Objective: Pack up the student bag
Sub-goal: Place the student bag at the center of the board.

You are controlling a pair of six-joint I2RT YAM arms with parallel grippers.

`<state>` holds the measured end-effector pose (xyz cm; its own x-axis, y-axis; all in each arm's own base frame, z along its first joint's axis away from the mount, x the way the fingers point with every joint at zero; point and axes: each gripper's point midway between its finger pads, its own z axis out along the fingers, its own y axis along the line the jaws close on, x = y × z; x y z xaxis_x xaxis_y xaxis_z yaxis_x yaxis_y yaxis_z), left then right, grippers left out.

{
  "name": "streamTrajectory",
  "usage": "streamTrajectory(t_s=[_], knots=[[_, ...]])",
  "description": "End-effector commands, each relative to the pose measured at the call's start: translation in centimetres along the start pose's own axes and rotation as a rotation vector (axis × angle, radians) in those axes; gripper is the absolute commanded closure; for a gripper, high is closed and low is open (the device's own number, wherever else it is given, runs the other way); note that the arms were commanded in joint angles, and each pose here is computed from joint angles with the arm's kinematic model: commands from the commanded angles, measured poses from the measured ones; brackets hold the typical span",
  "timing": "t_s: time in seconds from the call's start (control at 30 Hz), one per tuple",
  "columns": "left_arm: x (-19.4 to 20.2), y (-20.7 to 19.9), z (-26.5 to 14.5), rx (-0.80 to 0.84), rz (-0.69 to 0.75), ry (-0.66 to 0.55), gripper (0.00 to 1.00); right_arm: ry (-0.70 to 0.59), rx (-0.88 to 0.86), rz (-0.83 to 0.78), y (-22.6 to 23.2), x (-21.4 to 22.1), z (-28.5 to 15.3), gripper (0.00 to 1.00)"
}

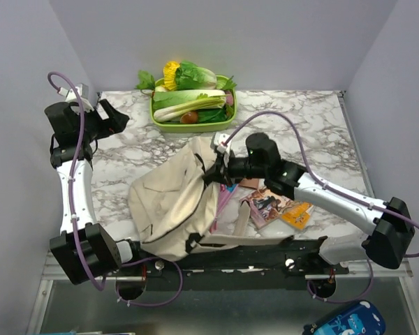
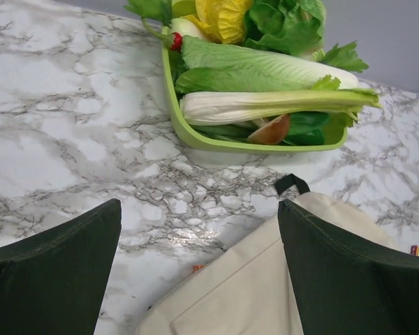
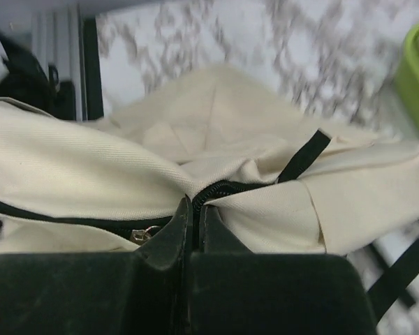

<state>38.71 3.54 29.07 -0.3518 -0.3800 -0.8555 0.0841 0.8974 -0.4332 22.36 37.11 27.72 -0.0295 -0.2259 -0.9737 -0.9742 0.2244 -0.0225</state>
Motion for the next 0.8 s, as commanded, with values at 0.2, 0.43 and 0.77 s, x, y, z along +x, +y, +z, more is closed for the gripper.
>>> streamTrajectory(t_s=[0.2,0.43,0.77], knots=[[9.1,-9.2,1.6,0.287,0.427,0.245,0.01,0.129,0.176,0.088,-0.4,11.4,-3.0,0.64],[13.8,-11.0,3.5,0.347,0.525,0.372,0.01,0.137,0.326,0.138,-1.3,11.3,-6.3,0.39],[20.9,-11.3,4.4,0.384,0.651,0.509,0.01,0.142,0.311,0.37,-1.2,10.2,-3.7,0.08]])
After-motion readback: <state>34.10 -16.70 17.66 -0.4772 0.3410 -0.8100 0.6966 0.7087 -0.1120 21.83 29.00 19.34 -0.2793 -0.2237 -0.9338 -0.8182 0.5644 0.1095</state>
